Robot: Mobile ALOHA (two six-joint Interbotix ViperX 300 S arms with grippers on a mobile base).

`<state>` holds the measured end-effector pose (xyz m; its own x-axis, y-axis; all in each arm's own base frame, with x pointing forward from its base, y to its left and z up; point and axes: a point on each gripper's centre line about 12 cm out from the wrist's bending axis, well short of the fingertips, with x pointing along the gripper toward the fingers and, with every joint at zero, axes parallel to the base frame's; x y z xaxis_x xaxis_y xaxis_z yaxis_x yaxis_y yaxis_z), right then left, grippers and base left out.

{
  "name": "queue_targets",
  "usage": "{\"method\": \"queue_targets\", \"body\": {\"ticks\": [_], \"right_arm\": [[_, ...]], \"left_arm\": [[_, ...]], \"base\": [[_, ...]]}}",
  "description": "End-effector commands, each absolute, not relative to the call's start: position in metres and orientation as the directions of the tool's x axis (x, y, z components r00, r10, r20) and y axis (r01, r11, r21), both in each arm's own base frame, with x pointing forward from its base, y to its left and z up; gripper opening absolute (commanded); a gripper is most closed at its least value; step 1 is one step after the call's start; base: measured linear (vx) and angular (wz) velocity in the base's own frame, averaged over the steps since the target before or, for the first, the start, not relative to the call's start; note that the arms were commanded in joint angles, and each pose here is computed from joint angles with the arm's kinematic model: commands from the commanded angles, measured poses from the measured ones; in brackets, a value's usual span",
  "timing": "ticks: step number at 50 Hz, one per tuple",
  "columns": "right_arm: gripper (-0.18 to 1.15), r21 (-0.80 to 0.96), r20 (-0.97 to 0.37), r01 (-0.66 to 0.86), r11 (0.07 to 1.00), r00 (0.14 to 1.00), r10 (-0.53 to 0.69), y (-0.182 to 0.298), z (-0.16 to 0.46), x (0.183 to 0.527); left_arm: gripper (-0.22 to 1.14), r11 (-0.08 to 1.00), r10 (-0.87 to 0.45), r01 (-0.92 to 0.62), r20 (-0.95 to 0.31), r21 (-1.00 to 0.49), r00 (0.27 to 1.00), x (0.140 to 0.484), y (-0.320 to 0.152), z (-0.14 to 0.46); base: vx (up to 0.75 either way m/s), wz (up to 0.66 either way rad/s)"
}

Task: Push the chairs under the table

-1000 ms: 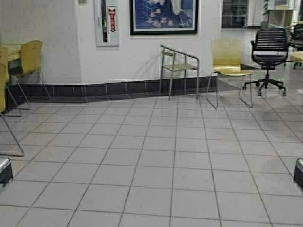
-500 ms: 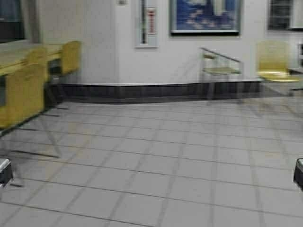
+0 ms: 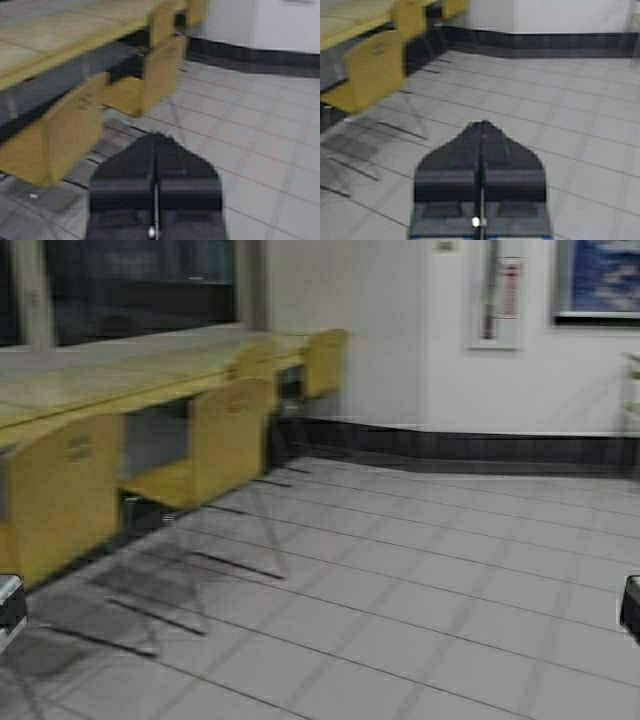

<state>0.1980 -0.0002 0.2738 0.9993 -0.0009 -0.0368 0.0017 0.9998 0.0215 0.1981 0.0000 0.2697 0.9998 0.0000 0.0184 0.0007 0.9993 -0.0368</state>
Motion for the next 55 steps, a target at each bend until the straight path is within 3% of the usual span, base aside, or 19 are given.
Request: {"method": "queue_targets", "body": {"ticks": [1, 15, 31, 55], "right_arm": [[0.05, 0.022, -0.015, 0.003, 1.0, 1.0, -0.002, -0.001, 0.283, 0.201], [0.05, 0.02, -0.054, 0.003, 1.0, 0.999, -0.002, -0.001, 0.273, 0.206], [0.05, 0.029, 0.006, 0.003, 1.0, 1.0, -0.003, -0.001, 0.282, 0.195], [0.05, 0.028, -0.011, 0.003, 1.0, 1.0, -0.003, -0.001, 0.279, 0.198]], "left_arm": [[0.03, 0.999, 0.0, 0.002, 0.051, -0.046, 0.999, 0.197, 0.0, 0.28], [0.03, 0.998, -0.001, 0.003, 0.031, -0.058, 1.0, 0.199, 0.0, 0.275], [0.03, 0.999, -0.001, 0.002, 0.021, -0.051, 1.0, 0.214, 0.0, 0.282], [0.03, 0.998, 0.0, 0.002, 0.017, -0.066, 1.0, 0.209, 0.0, 0.277]], "base": [[0.35, 0.52], [0.34, 0.54], [0.34, 0.63], [0.37, 0.46]]}}
